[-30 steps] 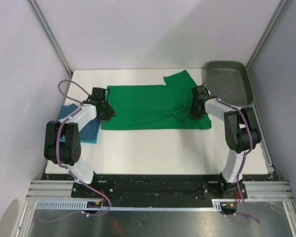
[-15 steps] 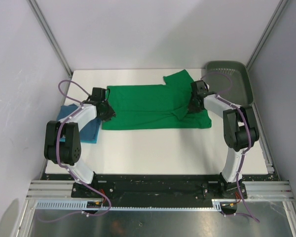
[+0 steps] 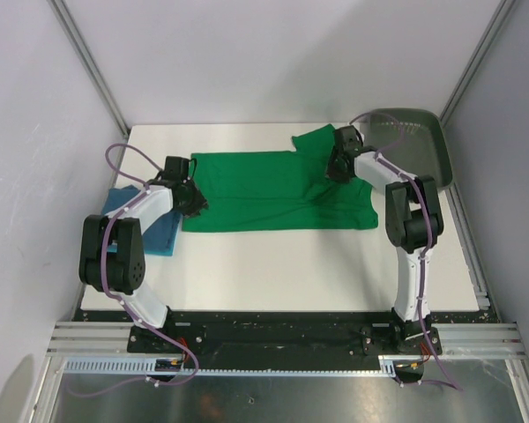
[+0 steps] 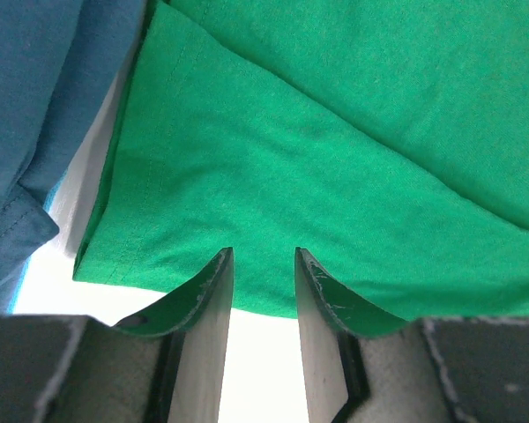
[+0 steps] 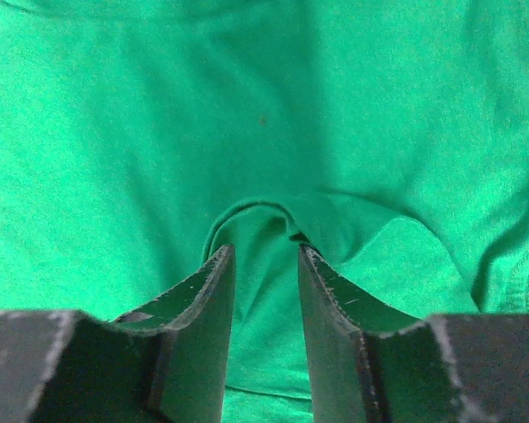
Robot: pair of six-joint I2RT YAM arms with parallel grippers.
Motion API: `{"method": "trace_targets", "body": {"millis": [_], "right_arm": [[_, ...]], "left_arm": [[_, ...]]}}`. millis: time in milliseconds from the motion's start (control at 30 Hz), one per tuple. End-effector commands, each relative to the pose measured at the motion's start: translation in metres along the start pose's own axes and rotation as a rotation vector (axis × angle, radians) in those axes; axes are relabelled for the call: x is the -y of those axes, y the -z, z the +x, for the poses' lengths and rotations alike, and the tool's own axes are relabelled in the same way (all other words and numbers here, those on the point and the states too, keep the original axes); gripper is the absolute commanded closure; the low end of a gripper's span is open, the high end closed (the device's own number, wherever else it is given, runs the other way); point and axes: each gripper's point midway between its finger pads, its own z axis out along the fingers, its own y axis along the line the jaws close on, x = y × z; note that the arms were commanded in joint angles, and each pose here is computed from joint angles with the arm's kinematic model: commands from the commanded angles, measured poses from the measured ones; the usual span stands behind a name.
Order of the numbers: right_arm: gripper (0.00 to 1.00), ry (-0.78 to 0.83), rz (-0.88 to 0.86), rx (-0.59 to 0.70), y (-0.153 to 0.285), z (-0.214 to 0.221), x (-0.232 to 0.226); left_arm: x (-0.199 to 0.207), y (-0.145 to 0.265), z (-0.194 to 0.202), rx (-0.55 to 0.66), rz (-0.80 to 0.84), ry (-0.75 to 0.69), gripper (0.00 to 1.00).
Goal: Fold and stack the t-shirts
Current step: Fold the flattened tshirt in 1/3 of the way
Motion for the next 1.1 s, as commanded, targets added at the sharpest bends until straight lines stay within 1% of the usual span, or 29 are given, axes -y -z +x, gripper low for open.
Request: {"method": "trace_targets", "body": {"millis": [0, 200, 367, 467, 600, 733, 867, 967, 1067], "right_arm": [[0.58, -0.004, -0.024, 0.08, 0.007, -0.036, -0.019], [0.51, 0.013, -0.028, 0.103, 0.004, -0.054, -0.024], [0.51, 0.008, -0.012, 0.113, 0.023, -0.061, -0.02], [0.51, 0.008, 0.03, 0.072, 0.039, -0.046, -0.01], [0.53, -0.038, 0.025, 0.056, 0.066, -0.017, 0.008], [0.59, -0.101, 0.053, 0.018, 0.089, 0.016, 0.04], [0.61, -0.141, 0.087, 0.023, 0.114, 0.037, 0.068], [0.65, -0.177, 0.108, -0.001, 0.124, 0.06, 0.09], [0.66, -0.212, 0.119, -0.011, 0.132, 0.077, 0.11]], "left_arm": [[0.009, 0.001, -0.007, 0.016, 0.033, -0.011, 0.62], [0.01, 0.002, -0.008, 0.015, 0.041, -0.014, 0.62], [0.01, 0.003, -0.009, 0.018, 0.045, -0.012, 0.62], [0.01, 0.005, -0.007, 0.017, 0.046, -0.002, 0.62], [0.004, 0.01, 0.001, 0.016, 0.039, 0.031, 0.62], [-0.002, 0.018, 0.011, 0.018, 0.039, 0.073, 0.62], [-0.01, 0.03, 0.018, 0.042, 0.034, 0.112, 0.61], [-0.017, 0.038, 0.02, 0.059, 0.035, 0.136, 0.61], [-0.024, 0.044, 0.025, 0.071, 0.038, 0.148, 0.61]]}}
